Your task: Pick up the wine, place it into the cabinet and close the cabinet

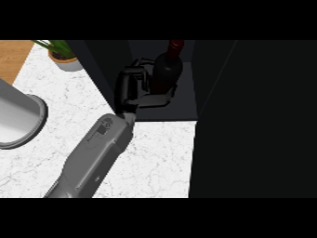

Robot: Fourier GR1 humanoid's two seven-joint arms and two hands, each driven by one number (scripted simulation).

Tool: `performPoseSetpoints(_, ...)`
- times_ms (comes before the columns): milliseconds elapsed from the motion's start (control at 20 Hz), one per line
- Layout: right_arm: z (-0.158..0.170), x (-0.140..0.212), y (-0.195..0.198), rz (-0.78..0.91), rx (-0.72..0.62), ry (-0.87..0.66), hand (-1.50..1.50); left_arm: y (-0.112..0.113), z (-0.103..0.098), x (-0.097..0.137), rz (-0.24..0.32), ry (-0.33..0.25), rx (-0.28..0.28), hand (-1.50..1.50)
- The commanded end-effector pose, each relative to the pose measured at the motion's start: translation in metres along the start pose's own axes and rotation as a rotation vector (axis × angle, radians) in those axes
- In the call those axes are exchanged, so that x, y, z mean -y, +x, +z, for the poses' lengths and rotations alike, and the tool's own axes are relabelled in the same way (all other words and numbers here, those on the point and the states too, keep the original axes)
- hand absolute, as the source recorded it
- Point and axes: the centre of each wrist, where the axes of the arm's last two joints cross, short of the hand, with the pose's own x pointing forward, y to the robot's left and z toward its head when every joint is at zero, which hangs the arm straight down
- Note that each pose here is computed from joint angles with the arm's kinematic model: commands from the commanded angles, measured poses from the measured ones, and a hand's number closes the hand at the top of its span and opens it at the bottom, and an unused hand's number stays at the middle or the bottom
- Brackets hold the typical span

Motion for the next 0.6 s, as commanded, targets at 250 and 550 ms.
performPoseSetpoints(250, 0.026, -0.011, 0.023, -0.074, 0.032, 0.044, -1.5, -0.003, -0.02, 0.01, -0.062, 0.02, -0.044, 1.5)
performPoseSetpoints(550, 0.015, -0.001, 0.016, -0.073, 0.042, 0.038, -1.5, -0.008, -0.039, 0.0, -0.075, 0.043, -0.029, 1.5)
